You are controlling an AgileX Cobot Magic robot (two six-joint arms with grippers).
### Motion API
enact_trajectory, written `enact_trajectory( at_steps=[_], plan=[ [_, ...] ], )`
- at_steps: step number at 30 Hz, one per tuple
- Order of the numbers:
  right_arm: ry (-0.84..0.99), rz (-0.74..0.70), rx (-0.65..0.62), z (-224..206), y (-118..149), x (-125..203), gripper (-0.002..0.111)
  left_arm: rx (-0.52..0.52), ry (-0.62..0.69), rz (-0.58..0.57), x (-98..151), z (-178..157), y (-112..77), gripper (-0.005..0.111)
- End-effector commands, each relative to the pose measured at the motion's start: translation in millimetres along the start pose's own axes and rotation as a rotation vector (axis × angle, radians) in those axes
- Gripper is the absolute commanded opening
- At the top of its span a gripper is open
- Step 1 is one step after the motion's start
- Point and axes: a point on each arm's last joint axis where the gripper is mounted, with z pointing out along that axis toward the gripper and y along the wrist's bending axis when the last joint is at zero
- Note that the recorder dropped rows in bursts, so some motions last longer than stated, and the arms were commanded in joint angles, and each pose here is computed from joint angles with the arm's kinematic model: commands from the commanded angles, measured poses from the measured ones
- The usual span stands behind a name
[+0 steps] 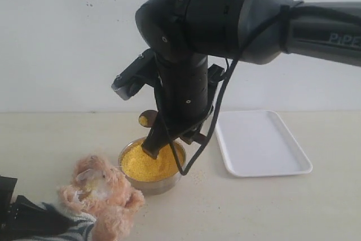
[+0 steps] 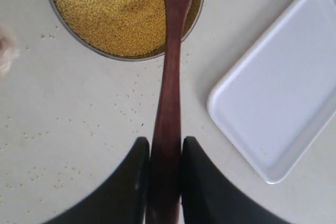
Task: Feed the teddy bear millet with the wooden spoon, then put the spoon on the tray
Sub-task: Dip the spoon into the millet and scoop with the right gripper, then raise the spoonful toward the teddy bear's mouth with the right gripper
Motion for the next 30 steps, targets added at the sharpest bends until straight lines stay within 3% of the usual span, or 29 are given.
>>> enact_trajectory(
  at_steps=[1,17,30],
  plan=[
    [-0.028,0.016,-0.004,-13,-5,2,0.000,0.032,0.014,-0.015,2,0,-3.4,0.004],
    [-0.051,0.038,-0.130,-21,4,2,0.000,0.035,0.007,-0.018,2,0,-3.7,0.004],
    [-0.056,0.011,-0.213,-58,8,52,0.000,0.064,-0.053,-0.020,-4,0,-6.2,0.004]
  ],
)
